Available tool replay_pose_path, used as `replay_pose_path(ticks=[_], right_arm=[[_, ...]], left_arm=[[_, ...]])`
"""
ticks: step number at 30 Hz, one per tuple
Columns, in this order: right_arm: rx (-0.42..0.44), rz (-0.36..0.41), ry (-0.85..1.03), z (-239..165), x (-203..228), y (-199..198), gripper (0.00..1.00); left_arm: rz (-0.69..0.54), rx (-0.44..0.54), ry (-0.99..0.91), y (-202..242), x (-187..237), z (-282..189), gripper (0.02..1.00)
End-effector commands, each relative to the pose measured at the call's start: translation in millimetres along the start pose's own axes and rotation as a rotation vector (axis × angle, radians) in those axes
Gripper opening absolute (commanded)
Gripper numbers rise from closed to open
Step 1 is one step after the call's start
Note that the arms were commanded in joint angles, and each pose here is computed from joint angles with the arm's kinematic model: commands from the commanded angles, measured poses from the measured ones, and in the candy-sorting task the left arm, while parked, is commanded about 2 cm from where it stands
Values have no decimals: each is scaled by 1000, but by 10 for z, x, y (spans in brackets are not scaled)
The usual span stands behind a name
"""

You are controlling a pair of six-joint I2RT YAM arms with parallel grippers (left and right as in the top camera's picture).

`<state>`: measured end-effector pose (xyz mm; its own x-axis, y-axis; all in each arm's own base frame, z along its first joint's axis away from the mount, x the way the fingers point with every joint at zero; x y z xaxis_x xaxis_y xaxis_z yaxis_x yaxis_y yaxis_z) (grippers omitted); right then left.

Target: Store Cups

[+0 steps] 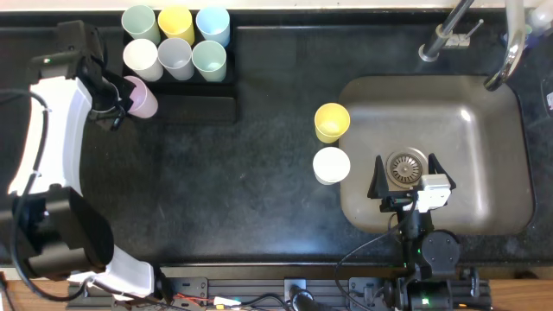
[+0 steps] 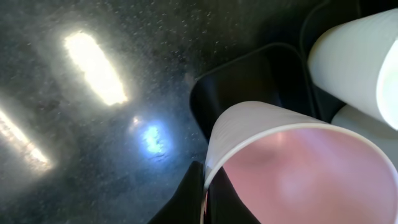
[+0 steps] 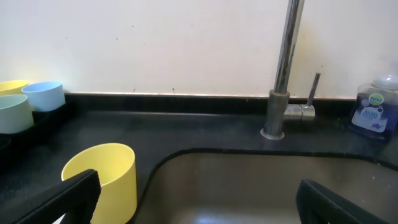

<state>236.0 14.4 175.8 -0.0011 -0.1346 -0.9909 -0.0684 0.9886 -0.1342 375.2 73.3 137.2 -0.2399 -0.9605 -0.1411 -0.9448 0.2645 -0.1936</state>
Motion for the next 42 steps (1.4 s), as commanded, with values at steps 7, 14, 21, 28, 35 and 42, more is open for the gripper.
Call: replay_pose_path(ticks=[7,14,21,28,35,42], right_arm=[[-1,-3,1,4,38,4,996],[-1,-3,1,4,38,4,998],[-1,-3,1,4,38,4,998],[-1,-3,1,4,37,5,998],[-1,-3,1,4,38,4,998],[-1,-3,1,4,38,4,996]], left_arm=[[-24,-33,-4,6,-62,177,36],[-23,-54,-26,-10,-115,321,36],[-20,-83,-34,12,-132,435,36],[-17,-112,-20,40,-109,548,110],[-17,-64,-27,9,-111,324,998],[56,91,-62,-57,107,-468,998]])
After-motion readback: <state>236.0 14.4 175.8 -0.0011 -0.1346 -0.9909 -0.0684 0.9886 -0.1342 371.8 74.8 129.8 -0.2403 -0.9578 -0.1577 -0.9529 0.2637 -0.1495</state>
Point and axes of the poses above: each gripper's point midway between its finger pads, its own z axis out along the fingers, its own y axis along the line the jaws close on, x = y × z, the point moved 1 cm from there along -z, back along the fingers, and after that the axes turned 10 degrees about -z, right-handed, at the moved point
